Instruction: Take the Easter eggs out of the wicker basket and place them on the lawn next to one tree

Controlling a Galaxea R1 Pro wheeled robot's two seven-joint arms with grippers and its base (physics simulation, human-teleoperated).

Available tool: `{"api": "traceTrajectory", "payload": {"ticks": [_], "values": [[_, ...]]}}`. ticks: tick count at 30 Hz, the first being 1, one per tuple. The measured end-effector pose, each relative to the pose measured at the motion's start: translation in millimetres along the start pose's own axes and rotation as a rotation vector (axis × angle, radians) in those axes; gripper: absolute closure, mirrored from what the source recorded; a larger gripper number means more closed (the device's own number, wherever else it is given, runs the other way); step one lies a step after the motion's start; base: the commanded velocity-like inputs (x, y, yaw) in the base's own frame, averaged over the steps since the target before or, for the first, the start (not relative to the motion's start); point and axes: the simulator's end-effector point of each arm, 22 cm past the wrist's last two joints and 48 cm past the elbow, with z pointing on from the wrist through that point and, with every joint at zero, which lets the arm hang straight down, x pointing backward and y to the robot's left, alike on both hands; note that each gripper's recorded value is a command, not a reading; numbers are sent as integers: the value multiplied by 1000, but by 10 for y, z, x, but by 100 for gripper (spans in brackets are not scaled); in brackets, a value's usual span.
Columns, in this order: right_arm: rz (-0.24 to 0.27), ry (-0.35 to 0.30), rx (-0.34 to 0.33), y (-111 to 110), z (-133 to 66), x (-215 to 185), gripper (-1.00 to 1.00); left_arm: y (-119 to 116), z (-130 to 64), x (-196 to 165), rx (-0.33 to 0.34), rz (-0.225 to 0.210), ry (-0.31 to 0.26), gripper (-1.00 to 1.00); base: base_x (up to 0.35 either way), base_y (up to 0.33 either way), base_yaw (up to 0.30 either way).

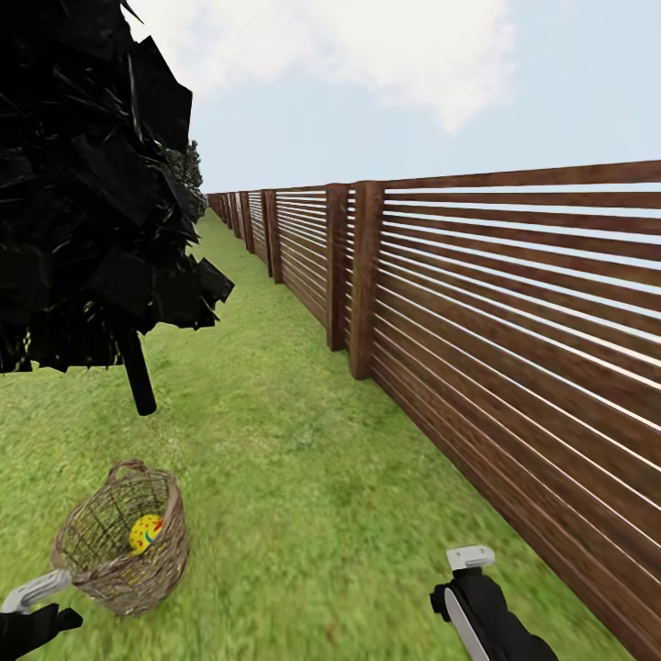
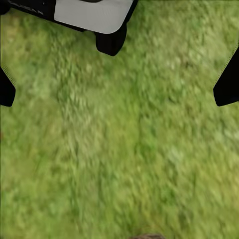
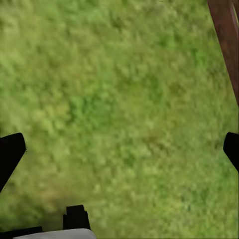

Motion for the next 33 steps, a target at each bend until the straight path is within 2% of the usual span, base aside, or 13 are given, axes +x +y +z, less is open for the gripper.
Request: {"api": "traceTrajectory", "payload": {"ticks": [10,24,26,28,31,33], "values": [[0,1,0,0,2,3,-100,10,-7,-13,-2,1,-2,-100,276,88,0],[1,-1,1,-11,6,-3,-100,-43,-17,-78,9,3,-25,-100,15,2,0],[0,0,1,-11,6,0,-100,-53,1,-147,8,26,-64,-100,0,0,0],[0,0,2,-15,7,-2,-100,-126,49,-221,18,53,-118,-100,0,0,0],[1,0,1,-9,7,-1,-100,-449,207,-108,66,63,-127,-100,0,0,0],[1,0,0,-7,7,0,-100,-626,273,-102,89,84,-156,-100,0,0,0]]}}
